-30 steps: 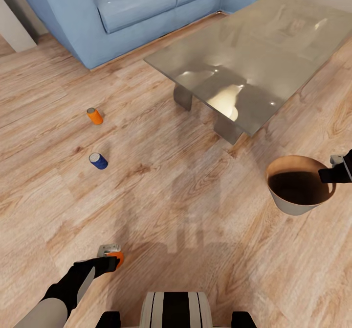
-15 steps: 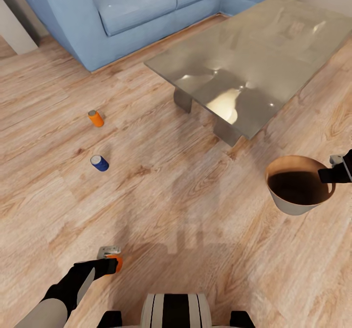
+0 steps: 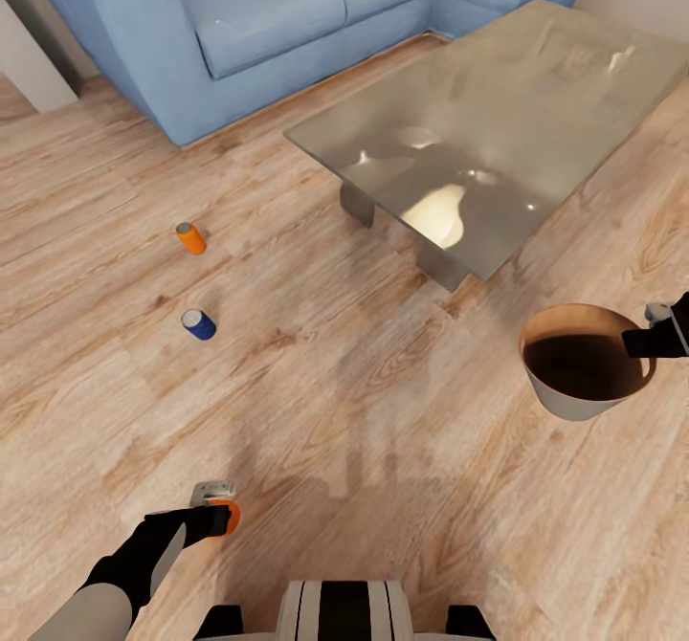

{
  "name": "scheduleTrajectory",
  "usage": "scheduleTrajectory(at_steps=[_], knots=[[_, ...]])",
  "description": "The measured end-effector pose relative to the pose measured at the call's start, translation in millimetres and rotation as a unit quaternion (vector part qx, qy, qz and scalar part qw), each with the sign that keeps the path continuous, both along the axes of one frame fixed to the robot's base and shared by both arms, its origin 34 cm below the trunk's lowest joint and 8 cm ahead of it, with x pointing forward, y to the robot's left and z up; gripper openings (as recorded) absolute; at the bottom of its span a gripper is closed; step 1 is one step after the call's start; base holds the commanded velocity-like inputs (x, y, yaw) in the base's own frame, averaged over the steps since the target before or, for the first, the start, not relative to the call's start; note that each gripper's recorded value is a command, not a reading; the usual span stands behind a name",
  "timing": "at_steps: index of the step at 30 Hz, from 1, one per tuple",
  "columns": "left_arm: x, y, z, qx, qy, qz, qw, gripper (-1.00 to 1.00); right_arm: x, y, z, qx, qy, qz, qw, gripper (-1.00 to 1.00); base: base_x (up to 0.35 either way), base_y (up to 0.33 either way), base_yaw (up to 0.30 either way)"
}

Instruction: Put the three can of soda from the living room inside the tash can in the kitchen.

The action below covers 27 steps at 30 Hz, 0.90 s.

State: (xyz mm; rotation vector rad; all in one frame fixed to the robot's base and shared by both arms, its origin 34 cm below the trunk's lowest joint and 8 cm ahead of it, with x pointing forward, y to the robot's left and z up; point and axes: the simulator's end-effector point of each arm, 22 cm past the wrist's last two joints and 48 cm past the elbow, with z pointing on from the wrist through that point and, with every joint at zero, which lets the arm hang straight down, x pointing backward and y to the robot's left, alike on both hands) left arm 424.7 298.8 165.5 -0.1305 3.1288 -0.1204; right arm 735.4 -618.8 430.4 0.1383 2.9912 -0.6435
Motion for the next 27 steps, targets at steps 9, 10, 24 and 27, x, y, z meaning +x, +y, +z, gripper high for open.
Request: scheduleTrajectory(at_steps=[9,10,24,27], knots=[[4,-1,19,-0.004,0.0,0.0,1.0,-1.0,4,3,17,0.002,0.001,0.001,1.0,-1.0,0.0,0.0,0.0],[4,-1,21,-0.004,0.0,0.001,1.0,-1.0,4,3,19,0.002,0.001,0.001,1.0,-1.0,0.0,0.0,0.0],[13,-3,52,-0.008,-0.004,0.001,1.0,-1.0,-9,7,33,0.004,0.022,0.005,0.9997,-1.0,0.0,0.0,0.0],[15,-1,58,-0.007,-0.005,0.001,1.0,-1.0,-17,10,31,0.005,0.033,0.009,0.9994,-1.0,0.0,0.0,0.0]])
